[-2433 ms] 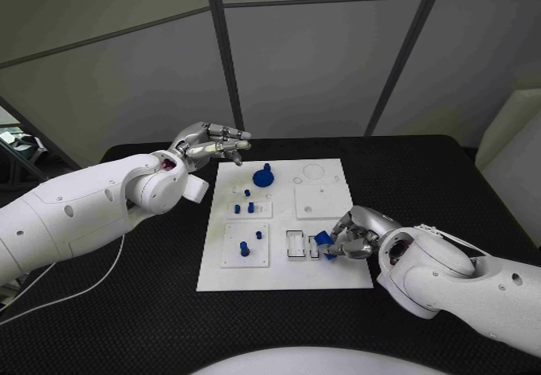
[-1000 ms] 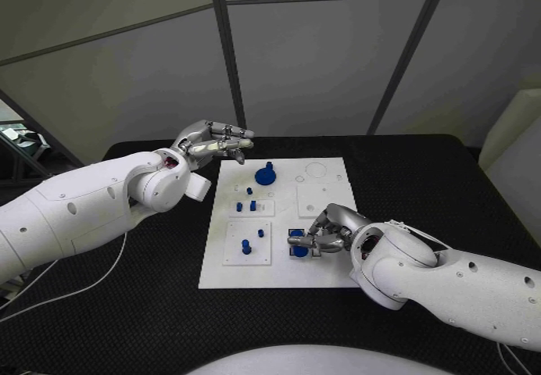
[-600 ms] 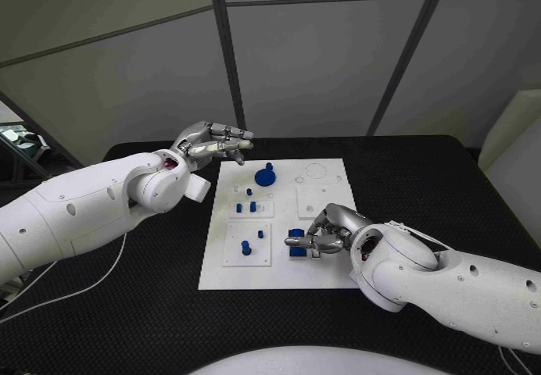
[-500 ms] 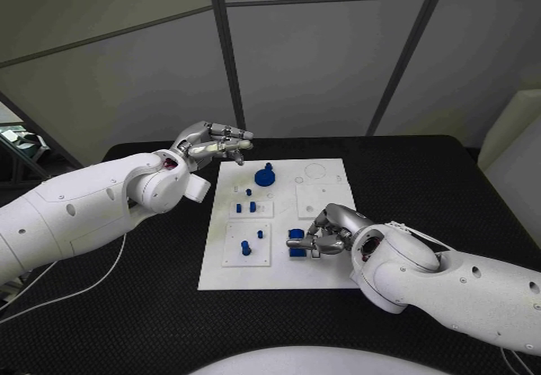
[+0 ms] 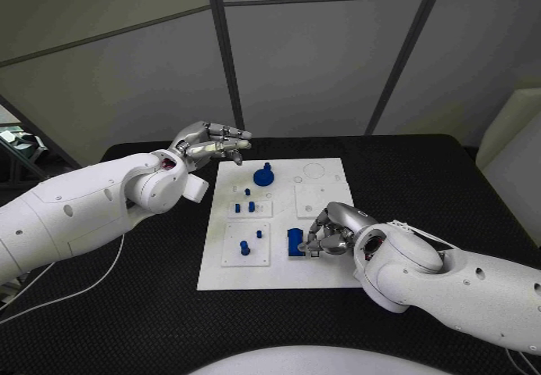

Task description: Assemble the parts on the task board

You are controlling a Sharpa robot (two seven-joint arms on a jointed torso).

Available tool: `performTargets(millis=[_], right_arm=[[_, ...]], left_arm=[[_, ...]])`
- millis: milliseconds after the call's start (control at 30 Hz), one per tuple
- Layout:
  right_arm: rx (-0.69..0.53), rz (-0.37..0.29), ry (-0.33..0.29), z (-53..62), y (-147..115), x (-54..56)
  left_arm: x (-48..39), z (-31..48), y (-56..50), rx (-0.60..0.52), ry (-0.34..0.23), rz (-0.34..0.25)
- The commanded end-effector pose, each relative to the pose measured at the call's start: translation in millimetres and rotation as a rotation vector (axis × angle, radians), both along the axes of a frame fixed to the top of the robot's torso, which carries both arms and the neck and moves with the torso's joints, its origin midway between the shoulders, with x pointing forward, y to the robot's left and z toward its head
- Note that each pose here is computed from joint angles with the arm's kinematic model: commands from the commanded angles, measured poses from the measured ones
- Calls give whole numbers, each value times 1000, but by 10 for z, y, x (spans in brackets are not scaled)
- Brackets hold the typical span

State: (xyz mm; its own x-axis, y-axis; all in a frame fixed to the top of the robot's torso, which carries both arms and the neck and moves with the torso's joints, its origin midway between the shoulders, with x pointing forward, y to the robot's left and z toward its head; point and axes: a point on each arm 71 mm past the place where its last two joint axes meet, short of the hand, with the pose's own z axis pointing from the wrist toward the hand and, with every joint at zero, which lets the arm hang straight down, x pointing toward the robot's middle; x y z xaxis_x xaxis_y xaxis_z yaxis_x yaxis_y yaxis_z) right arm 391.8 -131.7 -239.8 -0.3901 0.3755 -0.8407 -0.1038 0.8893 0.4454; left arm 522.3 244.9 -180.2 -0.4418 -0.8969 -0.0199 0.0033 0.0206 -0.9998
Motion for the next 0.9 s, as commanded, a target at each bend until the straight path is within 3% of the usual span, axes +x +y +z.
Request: performTargets(millis=[33, 533, 733, 900], right_arm=[[-33, 20, -26, 3, 12, 23], [10, 12, -73, 58, -25, 5], [42, -3, -68, 105, -181, -55], [33, -46, -68, 146, -417, -27]], left_arm=[[-1, 12, -6, -8, -1, -8], [-3, 13, 9, -7, -1, -5], [-4, 11, 24, -5, 1, -4], [-4, 11, 27, -5, 1, -4]])
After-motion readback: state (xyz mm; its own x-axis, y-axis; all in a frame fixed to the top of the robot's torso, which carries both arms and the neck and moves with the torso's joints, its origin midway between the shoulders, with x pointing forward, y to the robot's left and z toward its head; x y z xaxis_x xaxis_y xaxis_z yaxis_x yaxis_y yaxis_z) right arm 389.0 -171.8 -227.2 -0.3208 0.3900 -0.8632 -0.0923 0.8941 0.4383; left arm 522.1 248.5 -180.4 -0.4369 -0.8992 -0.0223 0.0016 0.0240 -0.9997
